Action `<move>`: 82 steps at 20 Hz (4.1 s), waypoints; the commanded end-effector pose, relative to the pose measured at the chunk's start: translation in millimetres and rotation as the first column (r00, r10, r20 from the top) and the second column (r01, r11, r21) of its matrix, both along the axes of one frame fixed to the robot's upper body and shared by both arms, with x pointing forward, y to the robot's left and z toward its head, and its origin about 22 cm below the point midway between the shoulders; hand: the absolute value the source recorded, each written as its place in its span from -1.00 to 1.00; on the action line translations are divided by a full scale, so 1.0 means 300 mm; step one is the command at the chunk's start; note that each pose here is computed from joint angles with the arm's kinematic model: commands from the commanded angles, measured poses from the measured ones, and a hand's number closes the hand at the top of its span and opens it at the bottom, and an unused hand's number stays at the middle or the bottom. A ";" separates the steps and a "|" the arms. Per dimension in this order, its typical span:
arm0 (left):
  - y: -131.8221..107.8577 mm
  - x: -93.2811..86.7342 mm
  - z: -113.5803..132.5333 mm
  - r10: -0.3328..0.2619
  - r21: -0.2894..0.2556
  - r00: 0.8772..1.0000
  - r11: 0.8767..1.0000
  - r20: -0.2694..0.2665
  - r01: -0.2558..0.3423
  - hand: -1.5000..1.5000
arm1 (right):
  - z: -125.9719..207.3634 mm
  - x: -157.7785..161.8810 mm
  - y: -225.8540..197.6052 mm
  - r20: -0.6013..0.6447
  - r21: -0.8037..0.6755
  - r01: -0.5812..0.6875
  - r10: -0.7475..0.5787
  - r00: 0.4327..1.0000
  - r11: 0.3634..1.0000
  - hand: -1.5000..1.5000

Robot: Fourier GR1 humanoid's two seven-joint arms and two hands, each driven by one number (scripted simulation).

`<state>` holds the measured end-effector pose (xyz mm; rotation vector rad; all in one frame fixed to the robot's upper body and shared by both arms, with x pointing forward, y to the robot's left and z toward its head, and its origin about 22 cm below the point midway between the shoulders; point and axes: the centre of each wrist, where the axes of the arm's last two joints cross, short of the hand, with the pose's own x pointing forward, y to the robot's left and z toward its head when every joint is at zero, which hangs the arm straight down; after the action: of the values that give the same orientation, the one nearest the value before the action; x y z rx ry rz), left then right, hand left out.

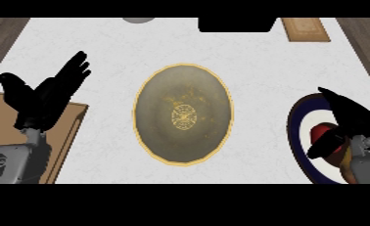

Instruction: Pick the tomato from the plate and place it in the bowl

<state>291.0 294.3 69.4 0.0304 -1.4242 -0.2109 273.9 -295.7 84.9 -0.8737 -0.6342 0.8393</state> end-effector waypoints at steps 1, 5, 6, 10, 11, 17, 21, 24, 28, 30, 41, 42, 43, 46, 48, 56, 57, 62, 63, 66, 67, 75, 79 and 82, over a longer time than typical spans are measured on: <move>0.031 0.018 -0.012 -0.005 -0.003 1.000 1.000 -0.011 0.005 0.00 | -0.074 -0.016 -0.034 -0.033 -0.030 0.009 -0.010 0.999 1.000 -1.00; -0.002 0.004 -0.038 0.009 0.000 1.000 1.000 0.002 -0.009 0.00 | -0.111 0.053 -0.023 -0.036 -0.021 0.025 -0.026 0.999 0.999 -1.00; 0.022 -0.027 -0.047 0.004 -0.007 1.000 1.000 -0.005 -0.004 0.00 | -0.117 -0.026 -0.074 -0.033 -0.008 0.035 -0.035 0.999 0.999 -1.00; 0.006 0.029 -0.047 0.010 0.005 1.000 1.000 0.005 -0.010 0.00 | -0.123 -0.030 -0.100 -0.046 0.012 0.048 -0.047 0.998 0.999 -1.00; 0.045 0.033 -0.021 0.003 0.001 1.000 1.000 -0.010 -0.003 0.00 | -0.181 0.033 -0.097 -0.050 -0.001 0.038 -0.038 0.998 0.999 -1.00; 0.075 -0.010 -0.052 0.014 0.008 1.000 1.000 -0.005 -0.014 0.00 | -0.244 0.039 -0.093 -0.053 0.008 0.036 -0.036 0.998 0.999 -1.00; 0.002 -0.002 -0.061 0.003 -0.004 1.000 1.000 0.002 -0.002 0.00 | -0.165 -0.036 -0.051 0.041 -0.021 -0.036 0.037 0.998 0.999 1.00; -0.045 0.025 -0.049 0.003 0.006 1.000 1.000 -0.001 -0.003 0.00 | -0.267 0.007 -0.163 0.051 -0.014 -0.031 0.032 0.998 0.999 1.00; 0.009 -0.007 -0.034 0.001 -0.002 1.000 1.000 -0.020 -0.001 0.00 | -0.264 -0.014 -0.085 0.066 -0.025 -0.040 0.042 0.997 0.999 1.00; -0.007 -0.029 0.042 0.006 -0.016 1.000 1.000 0.004 -0.006 0.00 | -0.237 0.021 -0.092 0.103 -0.013 -0.063 0.064 0.993 0.998 1.00; 0.035 -0.019 0.006 -0.002 0.002 1.000 1.000 -0.001 0.002 0.00 | -0.145 -0.029 -0.126 0.090 -0.002 -0.572 0.570 0.817 0.820 1.00; 0.047 -0.010 -0.001 0.006 0.002 1.000 1.000 0.002 -0.006 0.00 | -0.161 -0.036 -0.055 0.101 0.007 -0.662 0.659 0.746 0.749 1.00; 0.042 -0.015 -0.014 0.024 0.002 1.000 1.000 -0.003 -0.024 0.00 | -0.092 -0.044 -0.135 0.146 -0.008 -0.687 0.681 0.718 0.726 1.00; 0.045 -0.026 -0.019 0.015 0.003 1.000 1.000 -0.003 -0.015 0.00 | -0.070 -0.095 -0.129 0.187 -0.033 -0.733 0.725 0.663 0.679 1.00; -0.012 -0.016 -0.010 0.020 0.000 1.000 1.000 -0.016 -0.020 0.00 | -0.033 -0.138 -0.120 0.234 -0.026 -0.759 0.743 0.628 0.650 1.00; -0.024 -0.034 -0.043 0.033 -0.007 0.999 0.999 -0.025 -0.033 0.00 | 0.271 -0.282 -0.161 0.316 -0.096 -0.794 0.774 0.548 0.601 1.00; 0.043 -0.003 -0.010 0.025 -0.010 1.000 1.000 -0.014 -0.025 0.00 | 0.303 -0.300 -0.136 0.329 -0.135 -0.789 0.779 0.534 0.599 1.00; 0.057 -0.038 0.004 0.025 0.005 1.000 1.000 -0.001 -0.025 0.00 | 0.488 -0.355 -0.090 0.366 -0.180 -0.786 0.782 0.505 0.592 1.00; 0.010 -0.038 -0.045 0.014 0.005 1.000 1.000 -0.014 -0.014 0.00 | 0.489 -0.367 -0.092 0.399 -0.192 -0.771 0.766 0.504 0.607 1.00; 0.010 -0.026 -0.016 -0.001 0.000 1.000 1.000 -0.003 0.001 0.00 | 0.577 -0.410 -0.045 0.396 -0.220 -0.781 0.785 0.476 0.585 1.00; 0.027 0.010 0.007 0.022 -0.009 1.000 1.000 -0.004 -0.022 0.00 | 0.615 -0.415 -0.033 0.390 -0.216 -0.793 0.795 0.465 0.569 1.00; 0.029 0.008 -0.049 0.004 -0.002 1.000 1.000 -0.009 -0.004 0.00 | 0.626 -0.392 0.114 0.523 -0.015 -0.815 0.699 0.487 0.579 1.00; -0.005 -0.024 -0.027 -0.006 0.003 1.000 1.000 -0.001 0.006 0.00 | 0.641 -0.412 0.227 0.541 0.010 -0.813 0.680 0.494 0.583 1.00; 0.008 -0.026 -0.071 -0.003 0.002 1.000 1.000 0.003 0.003 0.00 | 0.684 -0.329 0.298 0.564 -0.012 -0.810 0.673 0.478 0.586 1.00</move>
<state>288.1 293.6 54.9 0.0289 -1.4243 -0.2197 167.2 -234.3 280.4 -0.5486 -1.6619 1.2897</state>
